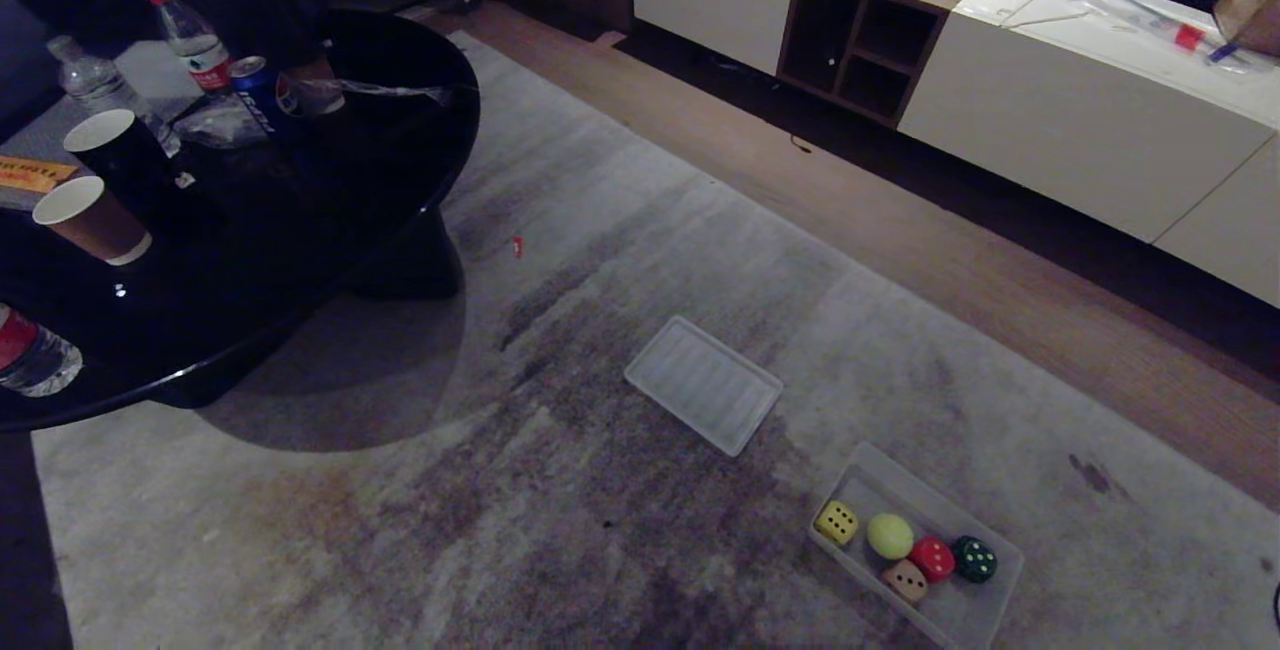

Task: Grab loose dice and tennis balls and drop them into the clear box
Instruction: Put the ball in the box

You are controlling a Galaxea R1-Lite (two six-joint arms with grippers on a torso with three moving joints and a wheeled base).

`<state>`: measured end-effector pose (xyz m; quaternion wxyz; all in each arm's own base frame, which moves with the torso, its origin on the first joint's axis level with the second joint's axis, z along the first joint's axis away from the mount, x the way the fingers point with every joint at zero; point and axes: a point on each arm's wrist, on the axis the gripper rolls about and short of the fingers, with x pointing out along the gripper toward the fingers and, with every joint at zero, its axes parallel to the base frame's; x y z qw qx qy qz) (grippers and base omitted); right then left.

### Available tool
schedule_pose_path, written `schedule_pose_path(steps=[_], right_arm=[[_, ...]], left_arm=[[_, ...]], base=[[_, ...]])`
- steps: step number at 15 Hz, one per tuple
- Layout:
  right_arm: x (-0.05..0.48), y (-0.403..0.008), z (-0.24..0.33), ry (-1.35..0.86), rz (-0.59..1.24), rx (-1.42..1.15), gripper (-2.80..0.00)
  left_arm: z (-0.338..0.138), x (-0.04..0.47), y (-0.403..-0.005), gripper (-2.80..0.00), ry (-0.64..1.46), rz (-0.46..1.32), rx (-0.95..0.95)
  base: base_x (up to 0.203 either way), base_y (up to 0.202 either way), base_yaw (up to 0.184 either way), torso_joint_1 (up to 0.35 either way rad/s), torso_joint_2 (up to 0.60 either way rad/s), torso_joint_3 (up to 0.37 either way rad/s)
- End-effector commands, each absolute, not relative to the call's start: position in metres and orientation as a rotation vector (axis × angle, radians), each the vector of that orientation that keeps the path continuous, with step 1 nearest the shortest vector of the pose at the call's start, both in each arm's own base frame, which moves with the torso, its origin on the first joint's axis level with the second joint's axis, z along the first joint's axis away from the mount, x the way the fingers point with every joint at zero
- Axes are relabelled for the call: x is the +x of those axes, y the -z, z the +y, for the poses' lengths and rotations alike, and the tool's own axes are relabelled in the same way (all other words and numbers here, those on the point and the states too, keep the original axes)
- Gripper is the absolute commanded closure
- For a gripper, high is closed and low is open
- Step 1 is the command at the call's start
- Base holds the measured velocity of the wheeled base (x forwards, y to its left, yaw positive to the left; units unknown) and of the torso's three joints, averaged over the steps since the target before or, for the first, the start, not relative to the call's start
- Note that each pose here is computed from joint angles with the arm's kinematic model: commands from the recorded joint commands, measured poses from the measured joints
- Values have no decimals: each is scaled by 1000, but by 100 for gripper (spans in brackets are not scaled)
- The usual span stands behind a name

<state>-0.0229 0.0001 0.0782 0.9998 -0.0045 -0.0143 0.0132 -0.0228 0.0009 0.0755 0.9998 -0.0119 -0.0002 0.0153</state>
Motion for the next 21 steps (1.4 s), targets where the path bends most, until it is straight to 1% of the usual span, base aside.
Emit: schedule_pose_path(steps=[1, 21], right_arm=[[-22, -75, 0, -28, -17, -9, 0], [-22, -75, 0, -28, -17, -9, 0]], left_arm=[[1, -23, -75, 0, -31, 3, -24], [1, -23, -75, 0, -29, 3, -23]], base=[[0, 0, 0, 2, 5, -195], [0, 0, 0, 2, 4, -197]])
